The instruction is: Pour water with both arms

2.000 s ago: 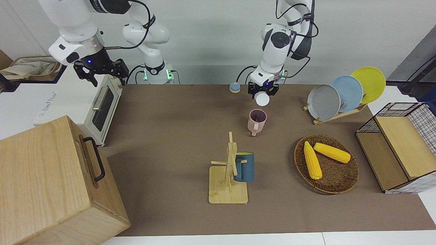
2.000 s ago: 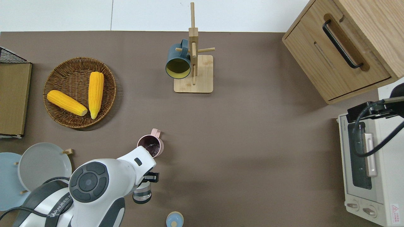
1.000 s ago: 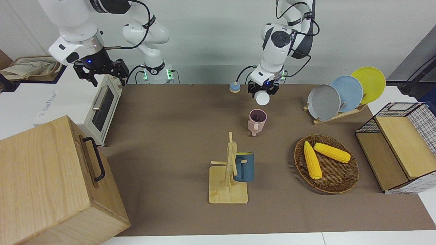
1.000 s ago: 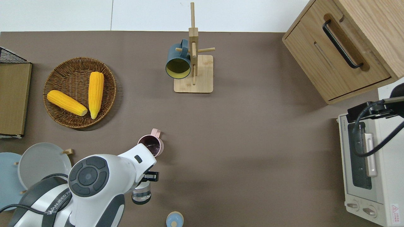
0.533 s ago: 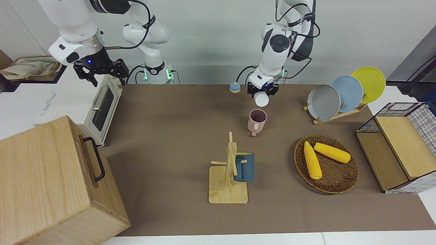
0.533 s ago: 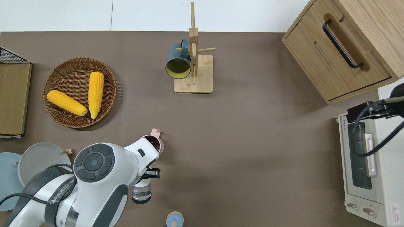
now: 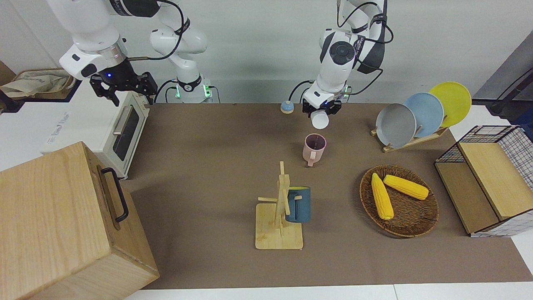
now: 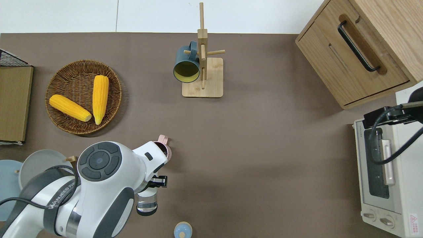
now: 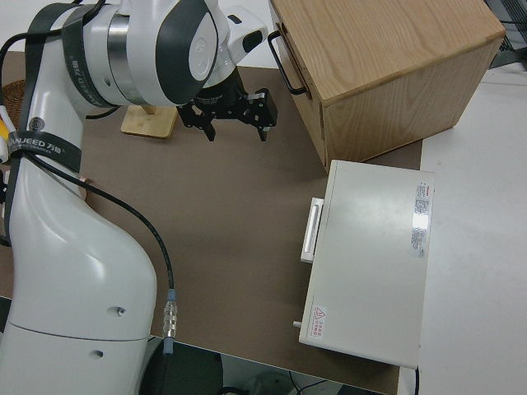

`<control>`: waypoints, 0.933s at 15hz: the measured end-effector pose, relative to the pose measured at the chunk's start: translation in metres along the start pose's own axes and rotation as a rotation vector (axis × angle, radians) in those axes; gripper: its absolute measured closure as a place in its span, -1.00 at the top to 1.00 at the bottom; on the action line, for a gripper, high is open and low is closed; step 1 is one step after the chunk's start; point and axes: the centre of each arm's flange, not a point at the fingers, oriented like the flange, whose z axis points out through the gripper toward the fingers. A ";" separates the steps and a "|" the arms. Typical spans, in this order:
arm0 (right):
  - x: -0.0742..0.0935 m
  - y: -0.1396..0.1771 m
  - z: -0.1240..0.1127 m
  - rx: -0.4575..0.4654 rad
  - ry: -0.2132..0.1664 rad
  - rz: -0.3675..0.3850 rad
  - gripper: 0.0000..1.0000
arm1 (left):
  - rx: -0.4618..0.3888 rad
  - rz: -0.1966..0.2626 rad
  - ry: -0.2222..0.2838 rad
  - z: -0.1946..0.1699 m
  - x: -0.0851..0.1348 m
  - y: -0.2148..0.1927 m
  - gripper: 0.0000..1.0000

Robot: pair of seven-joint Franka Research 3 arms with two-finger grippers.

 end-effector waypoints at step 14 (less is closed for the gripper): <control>0.000 0.000 0.000 0.000 0.000 0.000 0.99 | 0.004 -0.002 -0.017 0.000 -0.001 0.000 0.26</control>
